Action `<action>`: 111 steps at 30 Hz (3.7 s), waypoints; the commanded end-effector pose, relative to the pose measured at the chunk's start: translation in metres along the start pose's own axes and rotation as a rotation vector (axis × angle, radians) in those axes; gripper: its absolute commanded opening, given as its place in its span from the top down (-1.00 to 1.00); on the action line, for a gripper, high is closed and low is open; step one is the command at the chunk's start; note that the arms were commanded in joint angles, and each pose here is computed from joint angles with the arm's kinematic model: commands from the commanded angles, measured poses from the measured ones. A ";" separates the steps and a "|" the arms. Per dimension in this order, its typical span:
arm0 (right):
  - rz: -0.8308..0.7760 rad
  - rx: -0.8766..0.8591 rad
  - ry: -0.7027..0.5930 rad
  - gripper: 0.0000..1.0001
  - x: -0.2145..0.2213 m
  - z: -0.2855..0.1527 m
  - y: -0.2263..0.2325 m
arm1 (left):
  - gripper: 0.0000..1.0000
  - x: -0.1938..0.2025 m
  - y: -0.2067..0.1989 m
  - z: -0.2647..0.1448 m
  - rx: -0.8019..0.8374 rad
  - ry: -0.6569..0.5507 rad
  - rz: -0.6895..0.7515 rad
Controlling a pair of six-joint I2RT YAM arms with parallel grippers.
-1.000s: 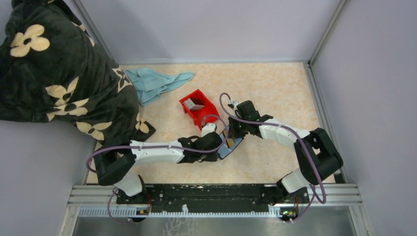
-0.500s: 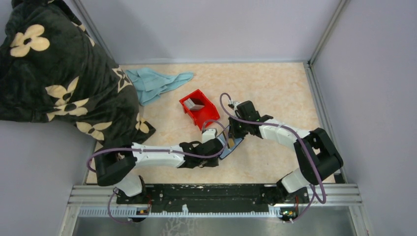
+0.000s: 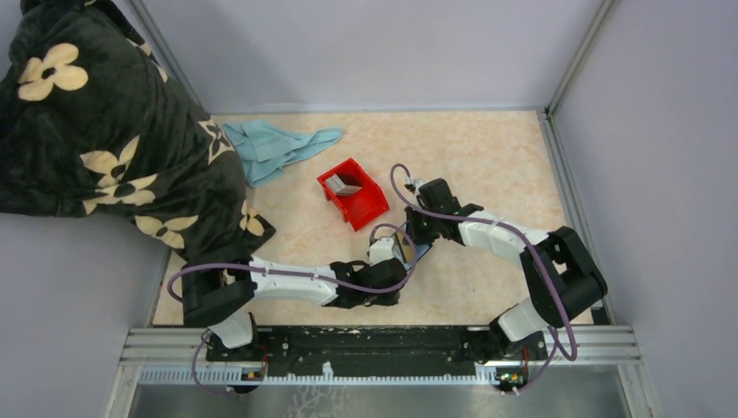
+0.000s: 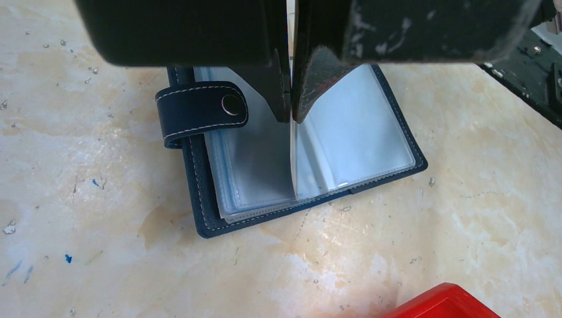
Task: Put the credit cards into the card holder
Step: Insert the credit card into the card holder.
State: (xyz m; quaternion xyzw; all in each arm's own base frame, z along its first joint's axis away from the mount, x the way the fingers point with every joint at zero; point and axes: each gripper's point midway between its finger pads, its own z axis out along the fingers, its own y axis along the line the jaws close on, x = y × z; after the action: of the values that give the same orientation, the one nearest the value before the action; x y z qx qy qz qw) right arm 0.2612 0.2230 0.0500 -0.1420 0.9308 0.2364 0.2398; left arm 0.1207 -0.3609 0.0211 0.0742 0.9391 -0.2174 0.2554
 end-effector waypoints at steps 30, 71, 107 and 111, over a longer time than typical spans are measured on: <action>-0.015 0.070 -0.033 1.00 0.000 -0.008 0.002 | 0.40 -0.009 0.064 0.025 -0.316 -0.135 -0.030; -0.009 0.050 -0.070 1.00 -0.008 -0.011 0.011 | 0.26 -0.086 0.067 -0.019 -0.255 -0.308 -0.035; 0.071 0.079 -0.155 1.00 -0.021 -0.025 -0.001 | 0.45 -0.072 0.071 0.051 -0.249 -0.122 0.027; 0.091 0.086 -0.147 1.00 -0.016 -0.024 -0.005 | 0.45 -0.069 0.076 0.049 -0.264 -0.120 0.014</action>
State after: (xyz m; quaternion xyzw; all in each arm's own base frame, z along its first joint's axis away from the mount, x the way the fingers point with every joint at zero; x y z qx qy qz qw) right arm 0.2638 0.2115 0.0677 -0.0865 0.9312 0.2094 0.2855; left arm 0.2379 -0.3490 0.0267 0.0299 0.9187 -0.1465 0.3657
